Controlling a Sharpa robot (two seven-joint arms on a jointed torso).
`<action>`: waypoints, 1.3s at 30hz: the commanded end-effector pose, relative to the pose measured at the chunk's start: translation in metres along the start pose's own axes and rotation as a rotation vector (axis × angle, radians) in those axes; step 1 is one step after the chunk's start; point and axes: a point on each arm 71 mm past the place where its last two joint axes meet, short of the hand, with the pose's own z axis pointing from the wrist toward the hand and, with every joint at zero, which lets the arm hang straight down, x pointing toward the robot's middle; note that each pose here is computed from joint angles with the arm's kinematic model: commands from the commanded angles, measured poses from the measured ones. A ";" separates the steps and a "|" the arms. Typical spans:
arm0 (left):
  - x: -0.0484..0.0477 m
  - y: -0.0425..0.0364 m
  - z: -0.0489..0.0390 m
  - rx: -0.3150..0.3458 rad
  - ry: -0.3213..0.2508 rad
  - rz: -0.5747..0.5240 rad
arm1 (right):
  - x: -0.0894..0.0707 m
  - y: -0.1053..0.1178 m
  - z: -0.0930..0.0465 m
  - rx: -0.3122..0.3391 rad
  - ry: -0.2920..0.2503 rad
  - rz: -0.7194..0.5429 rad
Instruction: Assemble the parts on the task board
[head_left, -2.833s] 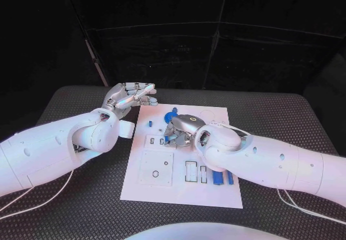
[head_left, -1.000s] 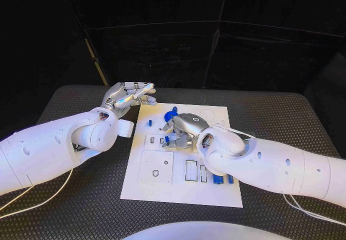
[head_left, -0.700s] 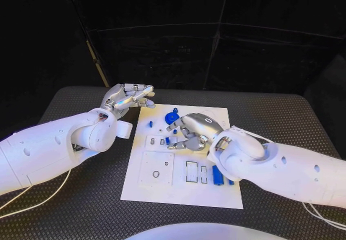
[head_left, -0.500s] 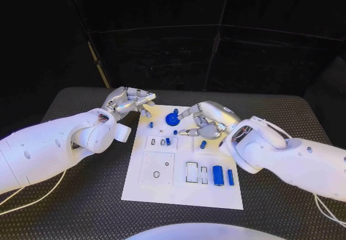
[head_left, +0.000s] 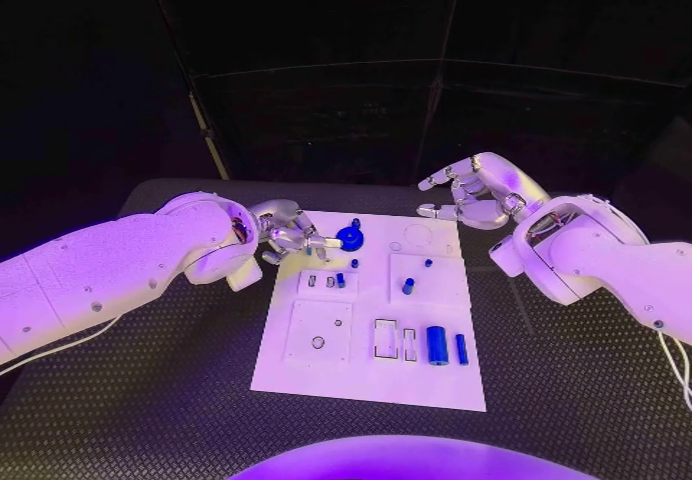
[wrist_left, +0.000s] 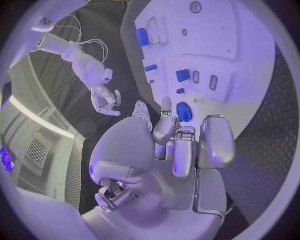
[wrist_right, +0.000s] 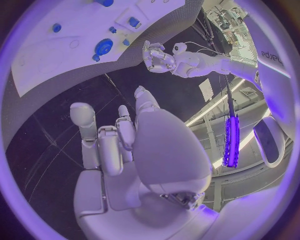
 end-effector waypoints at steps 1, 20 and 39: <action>-0.0020 0.0043 0.0051 -0.171 0.027 0.242 | -0.002 -0.003 0.002 0.030 0.011 0.052; 0.0140 -0.0251 0.0454 -0.244 0.131 0.444 | -0.001 -0.012 0.009 0.089 0.024 0.030; 0.0318 -0.0411 0.0643 -0.249 0.208 0.477 | 0.002 -0.014 0.014 0.104 0.033 0.030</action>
